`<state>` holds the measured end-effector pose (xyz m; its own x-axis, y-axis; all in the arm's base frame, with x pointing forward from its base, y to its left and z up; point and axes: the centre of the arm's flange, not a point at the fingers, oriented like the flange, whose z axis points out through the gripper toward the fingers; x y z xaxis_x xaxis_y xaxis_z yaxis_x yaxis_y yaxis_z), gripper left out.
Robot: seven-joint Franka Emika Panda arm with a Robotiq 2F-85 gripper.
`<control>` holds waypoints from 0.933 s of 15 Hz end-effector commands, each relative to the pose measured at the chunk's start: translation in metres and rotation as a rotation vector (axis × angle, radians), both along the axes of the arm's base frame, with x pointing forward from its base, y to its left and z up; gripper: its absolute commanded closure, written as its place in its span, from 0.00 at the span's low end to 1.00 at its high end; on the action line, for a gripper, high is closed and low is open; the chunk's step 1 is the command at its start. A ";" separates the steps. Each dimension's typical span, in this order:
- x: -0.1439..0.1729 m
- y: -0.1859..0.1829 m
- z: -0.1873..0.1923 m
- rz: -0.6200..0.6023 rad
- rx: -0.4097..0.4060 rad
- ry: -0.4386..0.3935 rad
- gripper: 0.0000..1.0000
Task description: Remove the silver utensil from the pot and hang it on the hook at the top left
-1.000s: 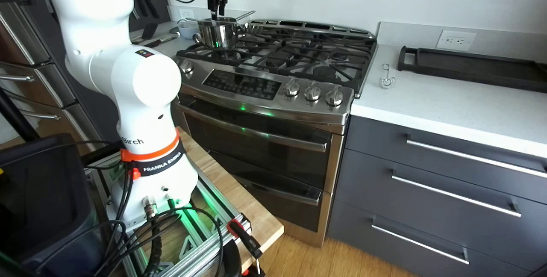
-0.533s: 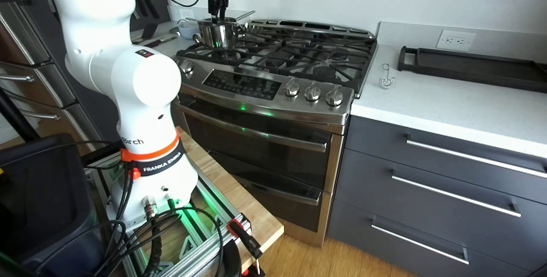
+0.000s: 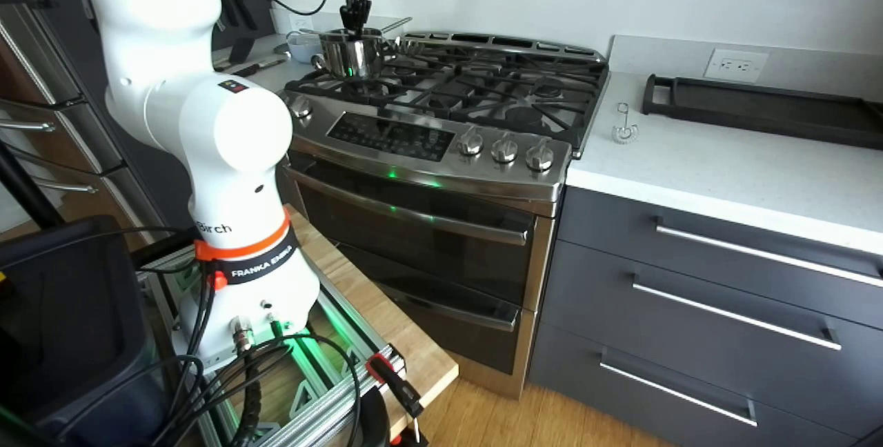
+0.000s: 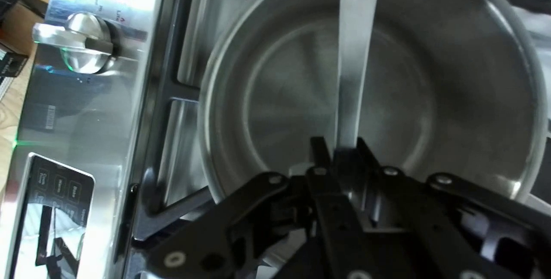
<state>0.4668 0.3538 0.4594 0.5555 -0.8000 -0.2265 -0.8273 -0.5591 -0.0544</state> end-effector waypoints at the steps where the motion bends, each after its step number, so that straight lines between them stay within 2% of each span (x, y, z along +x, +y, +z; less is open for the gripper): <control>1: 0.000 -0.004 -0.004 -0.014 0.021 0.011 0.99; 2: 0.000 -0.004 -0.003 -0.018 0.016 0.010 0.95; 8: 0.002 -0.003 0.004 -0.016 0.037 0.009 0.97; 14: -0.003 -0.017 0.038 -0.014 0.065 0.029 0.97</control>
